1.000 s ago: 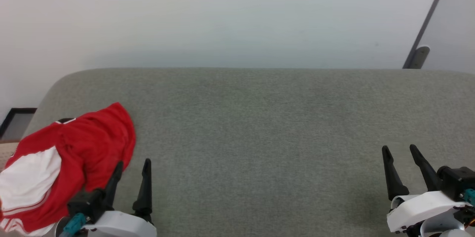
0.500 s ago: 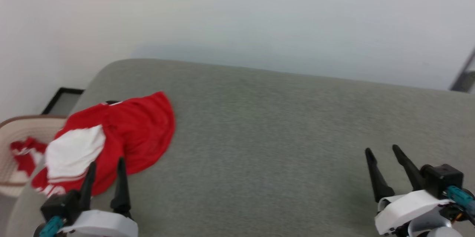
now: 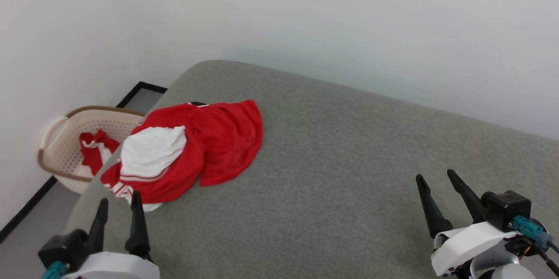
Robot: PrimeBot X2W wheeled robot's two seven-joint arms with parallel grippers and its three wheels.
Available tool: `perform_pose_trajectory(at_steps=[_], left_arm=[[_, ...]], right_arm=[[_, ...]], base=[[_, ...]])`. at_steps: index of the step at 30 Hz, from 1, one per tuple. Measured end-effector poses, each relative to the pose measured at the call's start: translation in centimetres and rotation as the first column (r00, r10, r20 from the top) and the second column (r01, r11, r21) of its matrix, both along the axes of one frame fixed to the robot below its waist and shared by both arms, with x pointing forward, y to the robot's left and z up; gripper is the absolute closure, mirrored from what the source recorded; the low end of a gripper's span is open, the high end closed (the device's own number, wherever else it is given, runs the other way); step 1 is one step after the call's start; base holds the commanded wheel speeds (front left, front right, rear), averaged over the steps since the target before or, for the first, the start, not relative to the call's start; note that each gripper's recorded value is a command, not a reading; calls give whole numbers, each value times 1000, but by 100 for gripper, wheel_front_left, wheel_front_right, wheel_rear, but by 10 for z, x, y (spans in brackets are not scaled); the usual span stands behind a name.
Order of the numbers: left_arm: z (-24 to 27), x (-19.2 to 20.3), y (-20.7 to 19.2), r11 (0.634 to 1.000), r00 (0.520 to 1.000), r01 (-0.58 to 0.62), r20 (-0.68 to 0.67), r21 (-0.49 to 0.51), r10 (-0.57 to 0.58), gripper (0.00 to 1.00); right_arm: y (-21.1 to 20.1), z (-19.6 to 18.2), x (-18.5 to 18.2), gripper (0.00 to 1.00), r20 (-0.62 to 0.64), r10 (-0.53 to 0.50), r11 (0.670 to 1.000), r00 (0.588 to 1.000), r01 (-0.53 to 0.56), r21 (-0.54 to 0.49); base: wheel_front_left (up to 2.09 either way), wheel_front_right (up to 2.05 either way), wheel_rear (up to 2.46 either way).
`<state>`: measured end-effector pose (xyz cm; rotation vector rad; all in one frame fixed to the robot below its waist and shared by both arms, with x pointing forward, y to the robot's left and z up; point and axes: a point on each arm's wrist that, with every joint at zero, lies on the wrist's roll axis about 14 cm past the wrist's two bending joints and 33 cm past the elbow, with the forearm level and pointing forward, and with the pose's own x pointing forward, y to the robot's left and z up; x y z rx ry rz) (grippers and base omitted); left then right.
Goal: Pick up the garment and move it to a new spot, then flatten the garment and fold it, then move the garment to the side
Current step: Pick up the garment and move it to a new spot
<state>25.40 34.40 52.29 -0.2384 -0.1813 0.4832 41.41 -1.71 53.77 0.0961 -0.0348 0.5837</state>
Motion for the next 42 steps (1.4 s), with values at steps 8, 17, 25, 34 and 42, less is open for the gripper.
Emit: perform_pose_trajectory(at_steps=[8, 17, 25, 34, 42], left_arm=[[14, 18, 11, 999, 999, 31, -17, -26, -32, 0], [28, 85, 49, 994, 981, 107, -164, -20, -108, 0], [-3, 154, 56, 982, 906, 162, -381, -91, -185, 0], [-82, 197, 47, 963, 732, 141, -630, -231, -259, 0], [-149, 203, 29, 940, 522, 69, -791, -333, -319, 0]], right_arm=[[-5, -4, 5, 0, -13, -7, 1000, 1000, 7, -8], [-32, -6, 28, 0, -6, -59, 998, 998, 59, -37], [-64, -25, 49, 0, -39, -129, 990, 991, 126, -59], [-95, -48, 68, 0, -74, -201, 977, 977, 195, -82], [-116, -70, 73, 0, -114, -252, 964, 961, 239, -117]], base=[[0, 0, 0], [0, 0, 0], [0, 0, 0], [0, 0, 0], [0, 0, 0]])
